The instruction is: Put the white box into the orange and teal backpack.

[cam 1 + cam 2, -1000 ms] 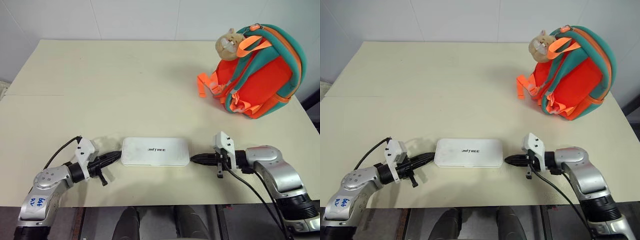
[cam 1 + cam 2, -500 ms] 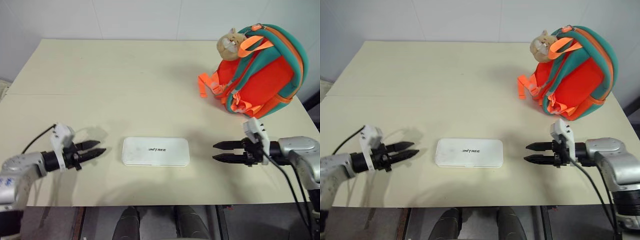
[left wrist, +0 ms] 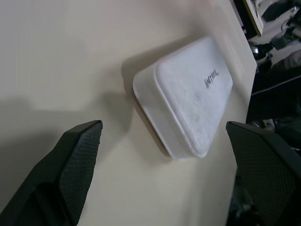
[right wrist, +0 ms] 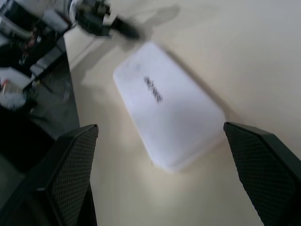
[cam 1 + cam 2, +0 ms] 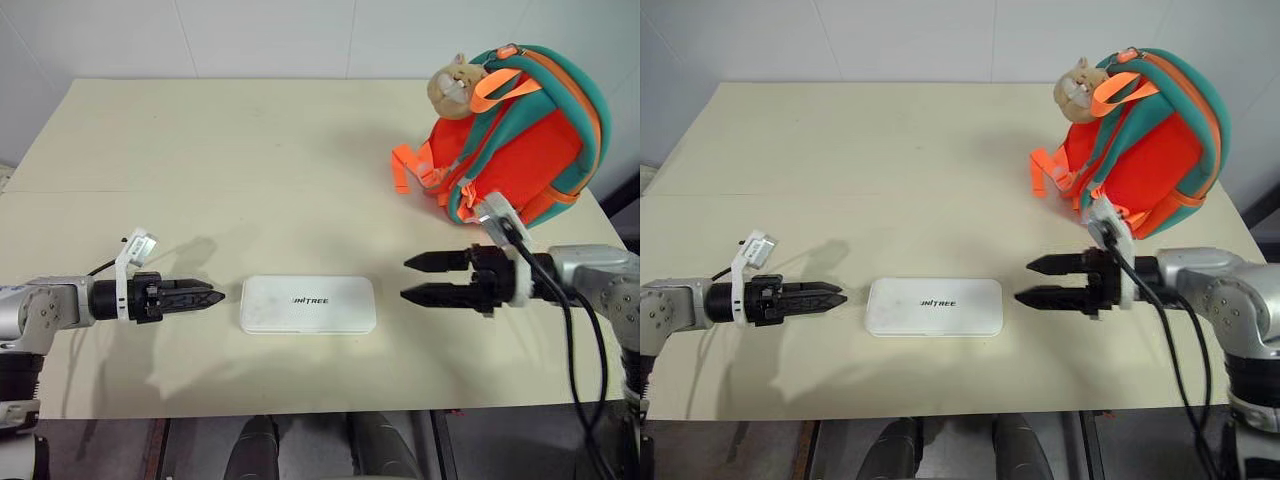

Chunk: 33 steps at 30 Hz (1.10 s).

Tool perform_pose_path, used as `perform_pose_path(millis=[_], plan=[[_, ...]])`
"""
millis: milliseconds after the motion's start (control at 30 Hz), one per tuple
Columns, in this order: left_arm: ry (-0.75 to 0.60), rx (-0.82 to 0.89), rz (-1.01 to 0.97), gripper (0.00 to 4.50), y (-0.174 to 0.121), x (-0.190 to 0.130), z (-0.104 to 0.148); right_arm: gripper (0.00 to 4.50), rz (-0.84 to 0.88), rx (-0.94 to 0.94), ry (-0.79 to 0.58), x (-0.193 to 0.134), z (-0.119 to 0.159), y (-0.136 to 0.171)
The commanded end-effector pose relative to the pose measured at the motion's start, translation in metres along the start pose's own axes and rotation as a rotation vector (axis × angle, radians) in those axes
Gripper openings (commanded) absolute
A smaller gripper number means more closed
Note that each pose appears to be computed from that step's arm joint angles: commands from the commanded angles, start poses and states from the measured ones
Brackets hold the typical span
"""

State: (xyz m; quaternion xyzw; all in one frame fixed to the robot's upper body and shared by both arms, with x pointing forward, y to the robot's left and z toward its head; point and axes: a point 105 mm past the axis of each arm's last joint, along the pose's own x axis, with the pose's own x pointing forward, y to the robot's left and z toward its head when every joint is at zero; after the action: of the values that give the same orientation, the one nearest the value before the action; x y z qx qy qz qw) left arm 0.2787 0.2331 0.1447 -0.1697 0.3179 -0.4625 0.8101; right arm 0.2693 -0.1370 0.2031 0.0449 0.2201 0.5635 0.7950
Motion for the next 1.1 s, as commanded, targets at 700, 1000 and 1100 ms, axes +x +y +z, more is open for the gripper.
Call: perform_pose_path(millis=[700, 1000, 1100], plan=[[0.049, -0.183, 0.026, 4.49, -0.008, 0.009, -0.035, 4.5, -0.039, 0.287, 0.249, 0.022, -0.053, 0.009], [0.031, -0.18, -0.023, 4.49, -0.003, 0.026, -0.014, 4.5, -0.077, 0.272, 0.228, 0.026, -0.047, -0.006], [0.059, -0.188, -0.066, 4.49, -0.005, 0.039, -0.015, 4.5, -0.077, 0.264, 0.225, 0.029, -0.047, -0.008]])
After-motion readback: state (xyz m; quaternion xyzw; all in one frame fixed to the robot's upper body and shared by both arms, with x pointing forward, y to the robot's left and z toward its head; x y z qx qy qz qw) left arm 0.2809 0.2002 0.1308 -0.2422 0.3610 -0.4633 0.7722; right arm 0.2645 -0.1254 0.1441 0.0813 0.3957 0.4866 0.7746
